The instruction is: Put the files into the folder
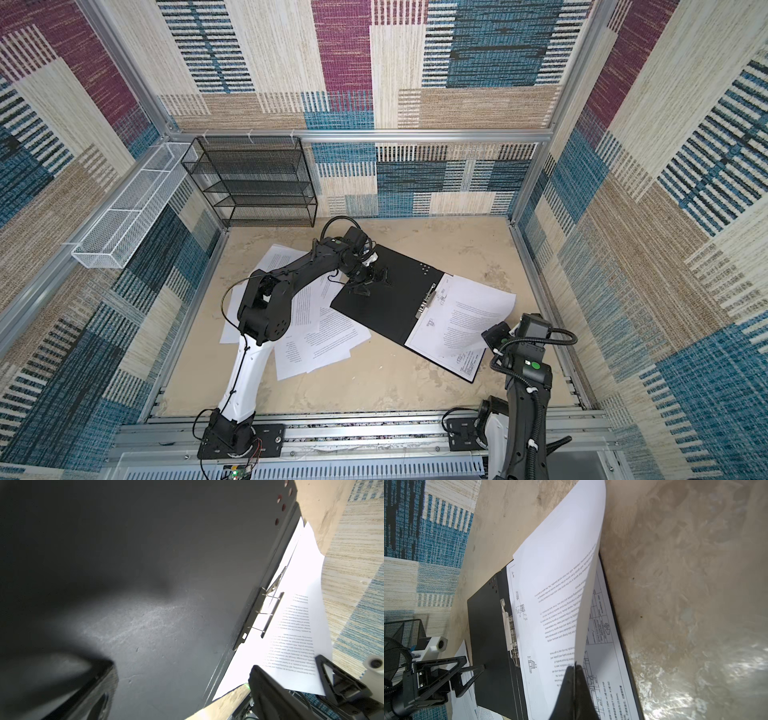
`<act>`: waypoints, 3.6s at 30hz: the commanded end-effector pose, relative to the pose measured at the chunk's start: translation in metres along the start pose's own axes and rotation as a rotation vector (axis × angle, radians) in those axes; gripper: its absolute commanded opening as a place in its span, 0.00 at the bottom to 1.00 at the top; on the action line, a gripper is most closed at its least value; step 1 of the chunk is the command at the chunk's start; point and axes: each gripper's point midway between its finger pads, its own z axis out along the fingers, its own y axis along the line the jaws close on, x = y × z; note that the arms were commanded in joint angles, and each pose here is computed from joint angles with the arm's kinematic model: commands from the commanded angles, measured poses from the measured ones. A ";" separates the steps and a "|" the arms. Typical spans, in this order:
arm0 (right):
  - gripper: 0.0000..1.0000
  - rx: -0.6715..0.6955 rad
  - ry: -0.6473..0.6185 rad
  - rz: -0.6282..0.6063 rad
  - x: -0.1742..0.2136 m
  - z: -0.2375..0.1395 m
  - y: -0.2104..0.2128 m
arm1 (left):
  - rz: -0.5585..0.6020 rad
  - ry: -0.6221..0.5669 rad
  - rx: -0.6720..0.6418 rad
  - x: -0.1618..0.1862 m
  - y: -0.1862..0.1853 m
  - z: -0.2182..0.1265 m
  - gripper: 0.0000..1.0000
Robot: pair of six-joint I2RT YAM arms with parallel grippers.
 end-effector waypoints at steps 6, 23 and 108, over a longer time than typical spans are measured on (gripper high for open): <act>0.00 -0.045 -0.012 0.033 0.007 0.004 -0.001 | -0.062 0.042 -0.067 0.008 0.025 0.017 1.00; 0.00 -0.020 0.066 0.105 0.039 0.025 -0.005 | -0.177 0.021 -0.126 0.011 0.051 0.022 1.00; 1.00 0.037 0.093 -0.039 -0.081 0.163 0.058 | -0.261 0.043 0.035 0.000 0.048 0.020 1.00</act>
